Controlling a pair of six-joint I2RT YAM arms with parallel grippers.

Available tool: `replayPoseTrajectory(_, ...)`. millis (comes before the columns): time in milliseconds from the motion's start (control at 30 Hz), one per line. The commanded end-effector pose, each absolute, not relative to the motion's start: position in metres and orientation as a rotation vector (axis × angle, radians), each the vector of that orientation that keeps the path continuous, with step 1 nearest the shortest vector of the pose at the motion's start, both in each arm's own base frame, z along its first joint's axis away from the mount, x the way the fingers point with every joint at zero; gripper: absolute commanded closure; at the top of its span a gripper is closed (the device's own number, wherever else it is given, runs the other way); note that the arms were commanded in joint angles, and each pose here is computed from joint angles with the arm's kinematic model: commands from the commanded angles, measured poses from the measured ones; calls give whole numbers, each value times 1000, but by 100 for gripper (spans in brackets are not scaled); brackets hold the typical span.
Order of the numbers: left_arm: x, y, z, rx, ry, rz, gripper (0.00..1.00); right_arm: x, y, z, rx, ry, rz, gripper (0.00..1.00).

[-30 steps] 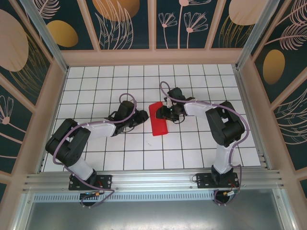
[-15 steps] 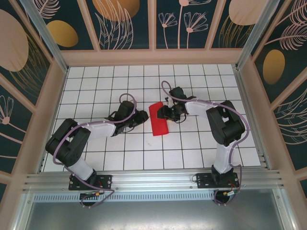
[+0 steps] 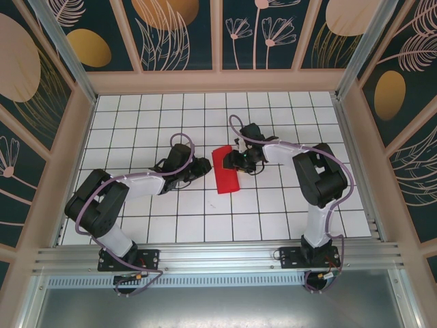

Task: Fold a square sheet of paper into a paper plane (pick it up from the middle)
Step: Fold the square sheet of paper in half at the center of the table.

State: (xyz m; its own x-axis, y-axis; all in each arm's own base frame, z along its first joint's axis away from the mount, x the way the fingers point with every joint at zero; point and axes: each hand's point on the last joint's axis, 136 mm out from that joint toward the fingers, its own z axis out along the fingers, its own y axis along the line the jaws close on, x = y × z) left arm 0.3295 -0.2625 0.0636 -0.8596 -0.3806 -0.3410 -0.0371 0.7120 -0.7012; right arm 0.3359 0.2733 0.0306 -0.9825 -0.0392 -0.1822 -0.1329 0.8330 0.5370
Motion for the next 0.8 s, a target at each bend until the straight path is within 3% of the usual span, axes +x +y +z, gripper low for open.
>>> replayPoseTrajectory(0, 332, -264, 67, -299, 2451, -998, 66, 338, 280, 26, -145, 2860, 821, 41)
replayPoseTrajectory(333, 331, -263, 67, -298, 2453, -995, 66, 336, 276, 13, -163, 2906, 662, 42)
replayPoseTrajectory(767, 331, -265, 66, -287, 2459, -1002, 66, 334, 280, 16, -258, 2901, 666, 42)
